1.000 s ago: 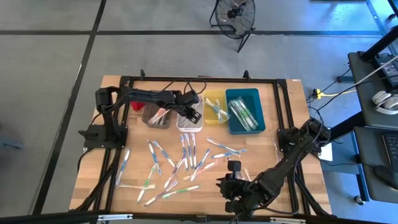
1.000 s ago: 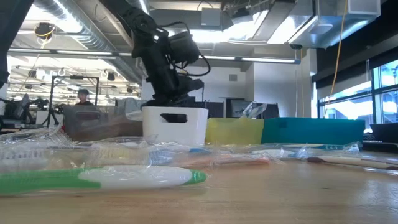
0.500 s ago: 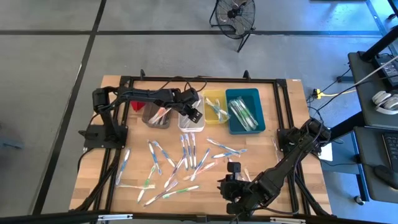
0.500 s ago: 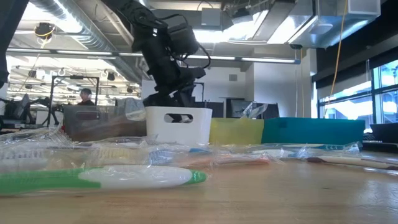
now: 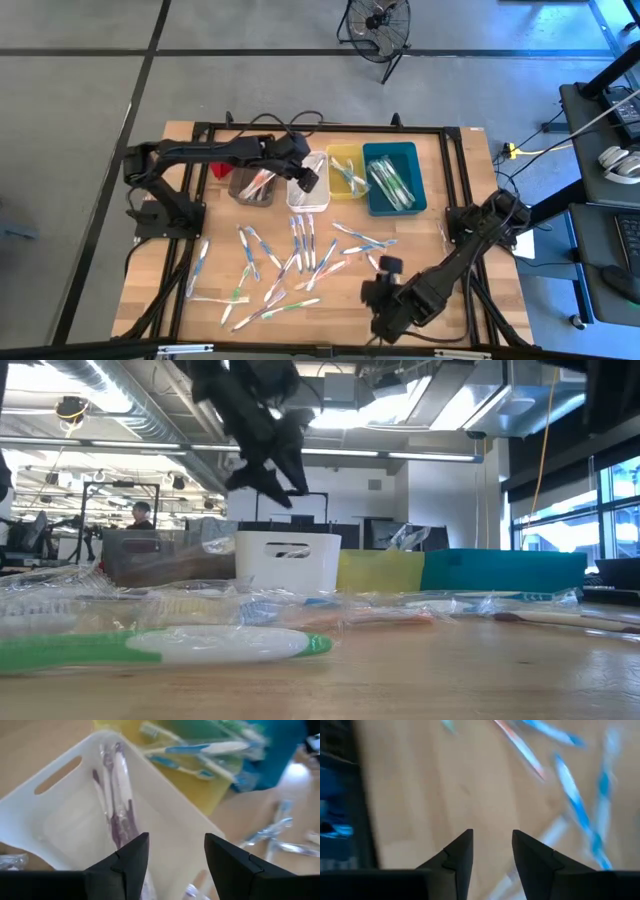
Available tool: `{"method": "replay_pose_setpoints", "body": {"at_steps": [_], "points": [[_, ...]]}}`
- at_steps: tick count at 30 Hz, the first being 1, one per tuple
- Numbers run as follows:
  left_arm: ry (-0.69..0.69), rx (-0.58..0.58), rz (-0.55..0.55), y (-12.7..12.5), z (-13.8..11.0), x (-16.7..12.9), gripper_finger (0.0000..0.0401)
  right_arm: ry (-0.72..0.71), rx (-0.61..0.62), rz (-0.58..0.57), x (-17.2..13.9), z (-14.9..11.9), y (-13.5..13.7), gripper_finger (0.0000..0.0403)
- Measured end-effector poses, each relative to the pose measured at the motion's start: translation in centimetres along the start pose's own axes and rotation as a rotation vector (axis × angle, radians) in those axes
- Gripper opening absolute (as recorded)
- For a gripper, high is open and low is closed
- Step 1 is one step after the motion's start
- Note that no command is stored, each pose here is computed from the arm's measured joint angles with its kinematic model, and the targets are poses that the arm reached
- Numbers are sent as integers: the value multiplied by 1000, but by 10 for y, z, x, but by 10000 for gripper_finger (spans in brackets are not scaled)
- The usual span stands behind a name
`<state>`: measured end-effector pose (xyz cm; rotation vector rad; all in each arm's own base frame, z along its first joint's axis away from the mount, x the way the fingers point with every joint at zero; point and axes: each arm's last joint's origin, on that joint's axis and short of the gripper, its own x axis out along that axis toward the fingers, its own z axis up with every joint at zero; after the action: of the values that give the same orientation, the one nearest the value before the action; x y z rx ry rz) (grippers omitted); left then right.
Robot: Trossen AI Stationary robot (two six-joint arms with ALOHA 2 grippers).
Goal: Pick & Place Toothbrushes
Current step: Put the right orange toothbrush into the black bin
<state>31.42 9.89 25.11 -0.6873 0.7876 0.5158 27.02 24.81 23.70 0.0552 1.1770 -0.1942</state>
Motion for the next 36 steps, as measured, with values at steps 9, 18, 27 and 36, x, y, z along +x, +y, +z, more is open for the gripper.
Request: {"method": "replay_pose_setpoints", "body": {"at_steps": [9, 18, 27, 36], "points": [[43, 126, -38, -23, -26, -49, 191, 244, 154, -91, 19, -12, -24, 143], [26, 317, 23, -65, -82, -84, 188, 448, 233, -101, 52, -26, -46, 150], [-35, 432, 27, -98, -130, -94, 185, 520, 296, -150, 51, -33, -49, 164], [-82, 478, -22, -122, -181, -112, 186, 524, 312, -166, 62, -37, -57, 160]]}}
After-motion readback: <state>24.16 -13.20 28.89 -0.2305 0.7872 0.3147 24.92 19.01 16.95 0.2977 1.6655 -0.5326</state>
